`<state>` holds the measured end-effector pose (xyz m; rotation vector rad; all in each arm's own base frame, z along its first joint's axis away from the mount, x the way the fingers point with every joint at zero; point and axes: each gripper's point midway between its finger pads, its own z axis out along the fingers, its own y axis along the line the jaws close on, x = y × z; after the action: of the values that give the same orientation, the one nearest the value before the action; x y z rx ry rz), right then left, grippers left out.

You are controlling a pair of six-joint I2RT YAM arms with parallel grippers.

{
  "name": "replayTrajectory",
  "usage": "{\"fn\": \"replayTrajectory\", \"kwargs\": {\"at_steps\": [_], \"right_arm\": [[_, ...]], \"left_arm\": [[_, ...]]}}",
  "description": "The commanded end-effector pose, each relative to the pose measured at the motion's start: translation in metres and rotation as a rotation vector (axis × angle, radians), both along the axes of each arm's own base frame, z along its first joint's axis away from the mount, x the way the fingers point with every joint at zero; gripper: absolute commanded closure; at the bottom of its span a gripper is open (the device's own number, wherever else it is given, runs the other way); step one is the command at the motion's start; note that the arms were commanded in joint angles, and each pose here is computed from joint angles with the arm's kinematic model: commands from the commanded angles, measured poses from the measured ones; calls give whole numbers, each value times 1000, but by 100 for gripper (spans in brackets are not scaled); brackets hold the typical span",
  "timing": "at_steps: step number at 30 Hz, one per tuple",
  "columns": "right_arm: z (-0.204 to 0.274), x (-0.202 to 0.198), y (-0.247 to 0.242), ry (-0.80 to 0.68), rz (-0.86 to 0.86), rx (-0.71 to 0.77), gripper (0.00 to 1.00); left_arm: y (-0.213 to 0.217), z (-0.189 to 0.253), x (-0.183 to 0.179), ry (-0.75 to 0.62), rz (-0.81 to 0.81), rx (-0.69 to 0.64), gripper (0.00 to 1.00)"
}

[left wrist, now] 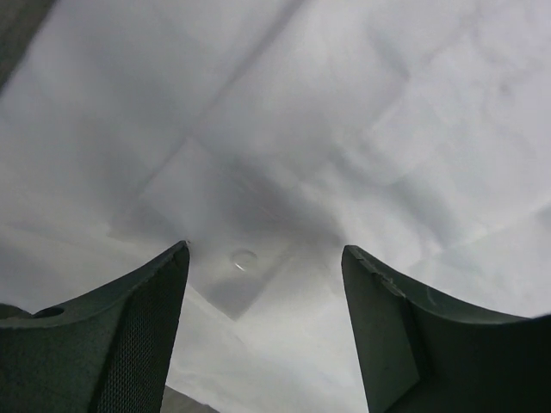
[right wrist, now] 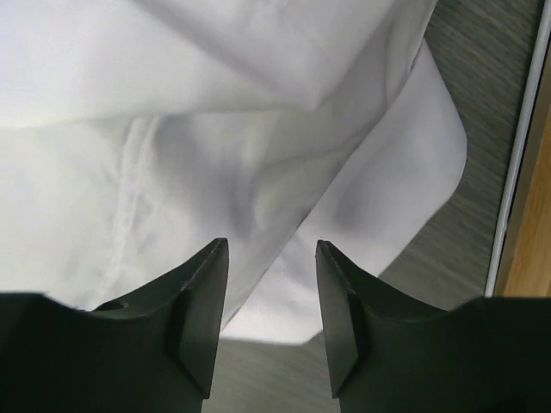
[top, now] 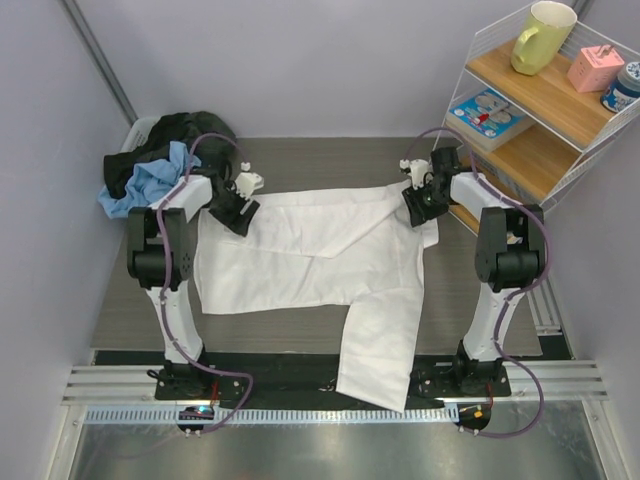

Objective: Fold and stack the long sleeve shirts
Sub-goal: Fold the shirt

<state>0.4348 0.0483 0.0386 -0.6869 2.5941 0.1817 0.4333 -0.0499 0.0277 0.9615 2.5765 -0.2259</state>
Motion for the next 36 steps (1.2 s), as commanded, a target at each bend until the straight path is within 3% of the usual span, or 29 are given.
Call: {"fn": "replayTrajectory", "kwargs": {"at_steps": [1,3,4,6,7,11,14,15,16,22,29,36], "right_arm": [[96,-35,9,-135,146,46,46],[94,-79,21,-72,232,109,44],[95,-93,24,-79,299,115,44],[95,-145,36,-47,389,187,43],[93,-162,39,-49,476,193,42],[74,-219,50,-49,598,141,38],[70,-206,54,-90,579,116,39],[63,-204,58,-39,551,144,39],[62,-201,62,-19,538,167,40],[46,-183,75,83,466,239,46],[59,-160,70,53,394,262,47],[65,-145,47,39,333,250,47]], "left_arm": [[-41,73,-53,-61,-153,-186,27],[-57,75,-96,-33,-263,-229,25],[-78,97,-116,-88,-348,-262,25],[-100,100,-151,-109,-480,-262,23],[-122,102,-188,-112,-600,-262,23],[-169,108,-263,-133,-866,-322,23],[-211,103,-310,-166,-1029,-324,24],[-217,96,-313,-203,-1056,-276,25],[-233,90,-338,-214,-1131,-266,25],[-282,61,-373,-349,-1321,-189,25],[-307,45,-398,-461,-1434,-115,26],[-303,30,-441,-327,-1584,-174,30]]}}
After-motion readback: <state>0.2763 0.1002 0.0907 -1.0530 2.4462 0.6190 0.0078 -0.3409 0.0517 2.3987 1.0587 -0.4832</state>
